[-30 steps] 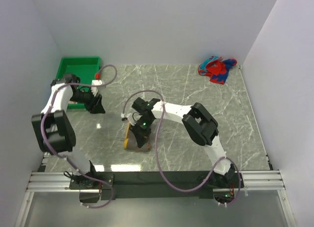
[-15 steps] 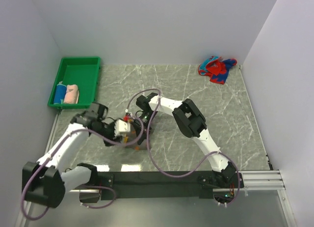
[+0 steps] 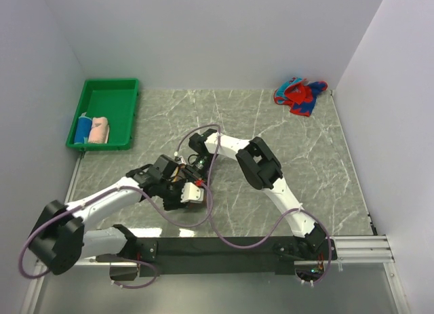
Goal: Roll the towels
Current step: Roll the towel
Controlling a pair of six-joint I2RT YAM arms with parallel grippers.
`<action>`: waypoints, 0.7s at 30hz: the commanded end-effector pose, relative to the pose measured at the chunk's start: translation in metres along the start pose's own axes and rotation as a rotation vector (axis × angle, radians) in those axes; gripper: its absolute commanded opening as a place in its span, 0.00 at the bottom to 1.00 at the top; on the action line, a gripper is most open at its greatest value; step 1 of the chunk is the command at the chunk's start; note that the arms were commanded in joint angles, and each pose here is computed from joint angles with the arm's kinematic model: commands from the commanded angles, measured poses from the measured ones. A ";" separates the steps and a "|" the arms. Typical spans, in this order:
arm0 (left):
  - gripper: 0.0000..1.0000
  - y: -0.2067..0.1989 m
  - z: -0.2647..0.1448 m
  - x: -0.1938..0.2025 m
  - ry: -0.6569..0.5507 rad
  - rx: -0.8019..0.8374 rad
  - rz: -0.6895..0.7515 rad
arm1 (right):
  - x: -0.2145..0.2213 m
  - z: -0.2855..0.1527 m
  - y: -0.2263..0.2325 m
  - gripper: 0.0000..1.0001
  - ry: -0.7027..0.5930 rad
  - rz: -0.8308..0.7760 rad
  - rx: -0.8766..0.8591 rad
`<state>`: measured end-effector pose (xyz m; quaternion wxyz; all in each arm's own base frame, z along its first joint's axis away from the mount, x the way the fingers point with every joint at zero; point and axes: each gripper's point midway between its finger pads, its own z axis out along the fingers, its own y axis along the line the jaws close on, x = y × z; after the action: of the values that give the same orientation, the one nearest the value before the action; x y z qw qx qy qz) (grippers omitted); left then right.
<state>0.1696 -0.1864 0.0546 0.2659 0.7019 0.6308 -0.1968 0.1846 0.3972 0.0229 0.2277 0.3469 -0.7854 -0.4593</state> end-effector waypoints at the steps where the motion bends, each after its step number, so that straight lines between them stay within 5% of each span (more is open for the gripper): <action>1: 0.57 0.016 0.013 0.009 0.054 -0.063 -0.036 | 0.001 0.012 -0.069 0.02 0.035 -0.030 0.209; 11: 0.02 -0.028 0.014 0.056 0.227 0.125 -0.199 | -0.003 -0.041 -0.064 0.39 -0.100 0.018 0.236; 15: 0.01 -0.039 0.006 0.060 0.249 0.214 -0.294 | -0.009 -0.077 -0.049 0.54 -0.193 -0.003 0.238; 21: 0.01 -0.025 0.009 0.046 0.185 0.332 -0.415 | -0.028 -0.145 -0.017 0.57 -0.389 -0.105 0.317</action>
<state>0.1902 -0.1876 0.0333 0.1717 0.6465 0.6989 -0.2532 0.2613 0.3436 0.0377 0.1182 0.2951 -0.8447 -0.4306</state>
